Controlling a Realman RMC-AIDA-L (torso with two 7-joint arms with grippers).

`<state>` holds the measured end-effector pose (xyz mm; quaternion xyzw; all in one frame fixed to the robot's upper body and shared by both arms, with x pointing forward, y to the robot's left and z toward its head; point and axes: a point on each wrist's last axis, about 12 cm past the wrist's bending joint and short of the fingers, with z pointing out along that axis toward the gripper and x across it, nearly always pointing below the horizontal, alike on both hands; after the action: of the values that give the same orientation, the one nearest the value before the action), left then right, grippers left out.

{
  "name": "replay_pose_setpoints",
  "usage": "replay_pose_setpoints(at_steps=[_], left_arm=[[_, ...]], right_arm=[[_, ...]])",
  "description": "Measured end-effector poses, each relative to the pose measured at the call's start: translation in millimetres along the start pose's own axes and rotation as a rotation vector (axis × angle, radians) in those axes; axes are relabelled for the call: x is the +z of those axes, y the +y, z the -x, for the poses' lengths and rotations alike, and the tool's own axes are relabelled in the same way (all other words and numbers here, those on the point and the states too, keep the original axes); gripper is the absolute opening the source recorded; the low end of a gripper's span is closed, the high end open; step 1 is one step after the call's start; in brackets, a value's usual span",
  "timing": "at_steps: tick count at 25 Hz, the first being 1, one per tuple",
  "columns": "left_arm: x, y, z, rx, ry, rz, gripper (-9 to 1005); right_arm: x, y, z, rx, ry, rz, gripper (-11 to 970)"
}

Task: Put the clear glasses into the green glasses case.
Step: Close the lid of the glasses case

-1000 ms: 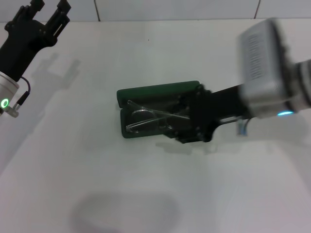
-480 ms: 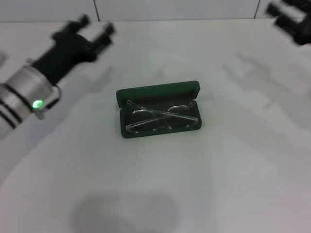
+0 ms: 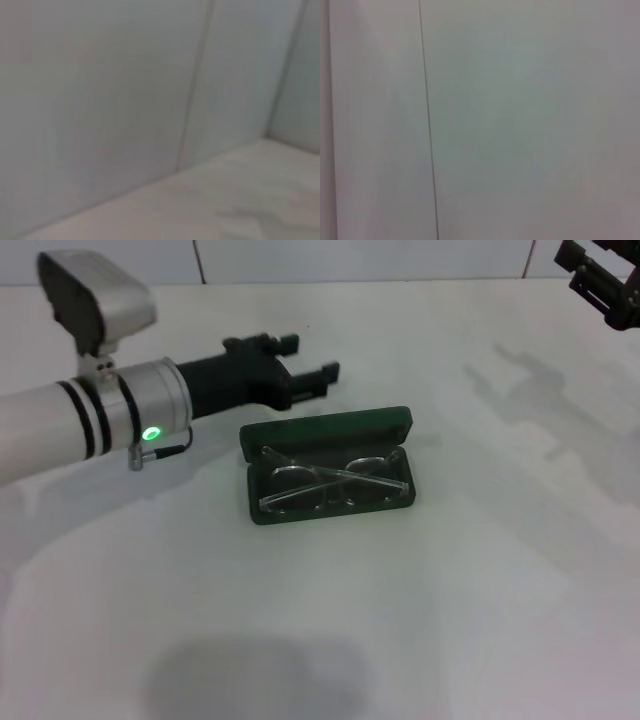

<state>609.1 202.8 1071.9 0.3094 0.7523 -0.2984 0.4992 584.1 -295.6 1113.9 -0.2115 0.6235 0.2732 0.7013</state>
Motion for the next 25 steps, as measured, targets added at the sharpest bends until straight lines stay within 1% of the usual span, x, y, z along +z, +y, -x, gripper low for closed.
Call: replay_pose_setpoints(at_steps=[7, 15, 19, 25], left_arm=[[3, -5.4, -2, 0.015, 0.1, -0.046, 727], [2, -11.3, -8, 0.027, 0.139, -0.094, 726], [0, -14.2, -12, 0.035, 0.157, -0.116, 725], [-7, -15.4, -19, 0.029, 0.157, -0.117, 726]], right_arm=[[2, -0.1, 0, 0.0, 0.002, -0.005, 529], [14, -0.2, -3, -0.006, 0.023, -0.012, 528], [17, -0.7, -3, -0.009, 0.027, -0.015, 528], [23, -0.8, -2, -0.017, 0.033, -0.012, 528]])
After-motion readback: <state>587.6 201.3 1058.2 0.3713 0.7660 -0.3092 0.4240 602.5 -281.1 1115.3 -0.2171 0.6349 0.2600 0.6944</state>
